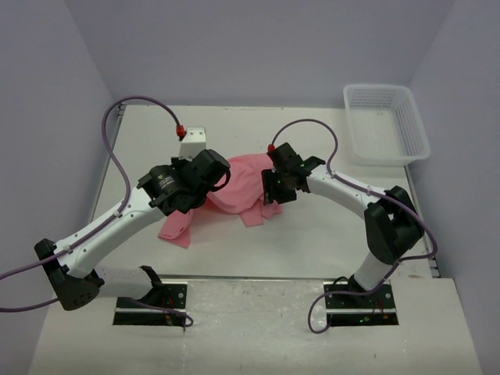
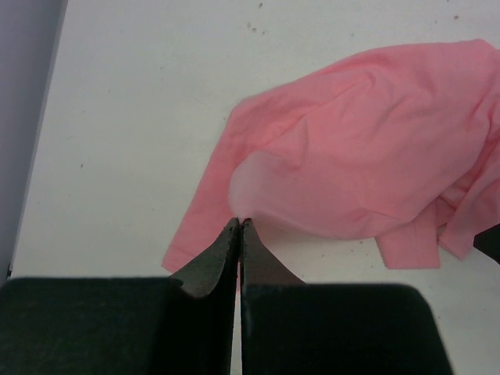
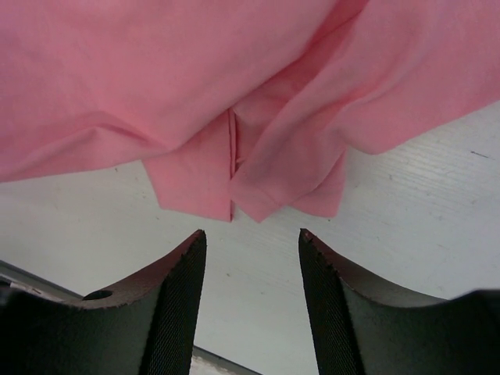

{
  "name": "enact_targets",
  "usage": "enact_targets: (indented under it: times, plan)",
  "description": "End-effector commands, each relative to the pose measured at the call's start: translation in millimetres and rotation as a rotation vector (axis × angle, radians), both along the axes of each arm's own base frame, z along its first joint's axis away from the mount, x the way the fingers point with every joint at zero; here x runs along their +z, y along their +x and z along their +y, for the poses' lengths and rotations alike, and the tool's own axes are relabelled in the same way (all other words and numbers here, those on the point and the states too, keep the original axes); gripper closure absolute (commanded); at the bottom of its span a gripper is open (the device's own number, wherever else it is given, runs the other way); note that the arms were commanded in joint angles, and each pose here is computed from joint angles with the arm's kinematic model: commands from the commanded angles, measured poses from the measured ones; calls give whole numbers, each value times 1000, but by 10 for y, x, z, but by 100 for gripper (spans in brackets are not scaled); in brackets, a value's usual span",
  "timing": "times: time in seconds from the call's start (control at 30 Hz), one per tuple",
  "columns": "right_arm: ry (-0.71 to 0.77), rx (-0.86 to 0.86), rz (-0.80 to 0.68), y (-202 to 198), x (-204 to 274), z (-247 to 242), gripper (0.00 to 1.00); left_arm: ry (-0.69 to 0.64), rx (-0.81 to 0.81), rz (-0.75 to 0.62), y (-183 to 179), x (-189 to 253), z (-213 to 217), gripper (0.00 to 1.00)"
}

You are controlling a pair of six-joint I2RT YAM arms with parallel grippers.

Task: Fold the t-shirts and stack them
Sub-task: Flatten out the tshirt

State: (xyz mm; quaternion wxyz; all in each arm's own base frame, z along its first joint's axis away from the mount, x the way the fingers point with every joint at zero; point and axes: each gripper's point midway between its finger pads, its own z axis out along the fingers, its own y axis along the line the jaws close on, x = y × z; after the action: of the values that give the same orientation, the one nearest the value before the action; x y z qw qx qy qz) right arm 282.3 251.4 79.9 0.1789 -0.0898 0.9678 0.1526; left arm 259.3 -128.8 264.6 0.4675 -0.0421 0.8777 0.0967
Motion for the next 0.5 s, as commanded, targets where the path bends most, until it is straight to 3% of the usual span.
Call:
enact_targets:
  times: [0.0, 0.47]
  plan:
    - [53, 4, -7, -52, 46, 151, 48, -37, -12, -41, 66, 82, -55, 100]
    - [16, -12, 35, -227, -246, 162, 46, -27, -28, -31, 58, 18, -51, 100]
